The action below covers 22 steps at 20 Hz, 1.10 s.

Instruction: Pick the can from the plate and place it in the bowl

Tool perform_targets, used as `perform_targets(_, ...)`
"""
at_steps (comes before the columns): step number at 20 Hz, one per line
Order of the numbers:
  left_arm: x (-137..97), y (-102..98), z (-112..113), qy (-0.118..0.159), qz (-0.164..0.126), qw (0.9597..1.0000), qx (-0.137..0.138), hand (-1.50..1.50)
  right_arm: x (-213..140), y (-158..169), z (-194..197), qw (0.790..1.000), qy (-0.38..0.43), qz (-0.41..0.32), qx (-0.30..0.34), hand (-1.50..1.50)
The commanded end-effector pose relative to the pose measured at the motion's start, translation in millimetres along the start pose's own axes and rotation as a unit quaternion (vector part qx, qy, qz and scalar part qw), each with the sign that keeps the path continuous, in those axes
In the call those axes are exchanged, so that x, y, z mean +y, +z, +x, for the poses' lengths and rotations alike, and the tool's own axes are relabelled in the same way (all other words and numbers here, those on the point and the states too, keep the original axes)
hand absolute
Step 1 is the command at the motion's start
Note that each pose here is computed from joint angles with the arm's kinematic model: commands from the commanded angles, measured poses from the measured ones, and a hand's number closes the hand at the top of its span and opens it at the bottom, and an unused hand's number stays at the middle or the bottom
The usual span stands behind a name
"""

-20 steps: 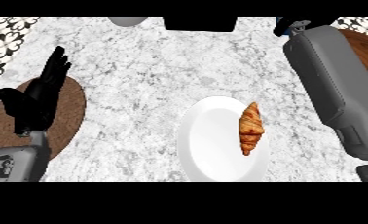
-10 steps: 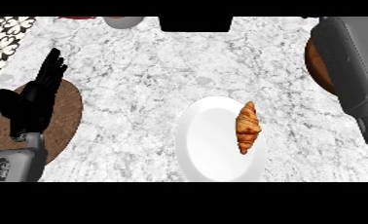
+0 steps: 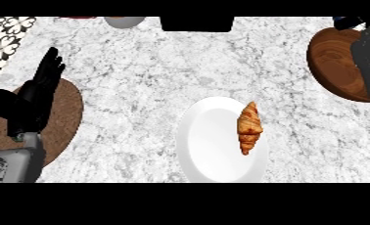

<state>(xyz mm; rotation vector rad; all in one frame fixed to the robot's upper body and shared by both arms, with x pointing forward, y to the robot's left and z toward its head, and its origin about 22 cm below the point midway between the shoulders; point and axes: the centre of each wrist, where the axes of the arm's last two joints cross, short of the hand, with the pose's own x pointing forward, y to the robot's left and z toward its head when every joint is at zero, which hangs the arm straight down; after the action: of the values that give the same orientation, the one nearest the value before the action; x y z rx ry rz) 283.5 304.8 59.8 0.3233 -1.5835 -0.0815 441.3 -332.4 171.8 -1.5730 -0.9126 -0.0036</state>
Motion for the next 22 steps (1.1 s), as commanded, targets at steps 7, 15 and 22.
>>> perform_targets(7, 6.9, 13.4, -13.5, 0.006, -0.019, 0.9998, 0.001, 0.0, -0.2, -56.3, -89.7, 1.0, -0.008, 0.0, 0.014, 1.5)
perform_targets(15, -5.2, 11.3, -1.6, 0.005, -0.017, 0.9998, -0.003, 0.0, 14.1, -61.8, -146.7, 0.983, 0.02, 0.134, 0.121, -1.5)
perform_targets(22, 4.7, -0.2, 5.2, 0.006, -0.003, 1.0, -0.001, 0.0, 17.9, -57.8, -153.1, 0.98, -0.154, 0.082, 0.098, -1.5)
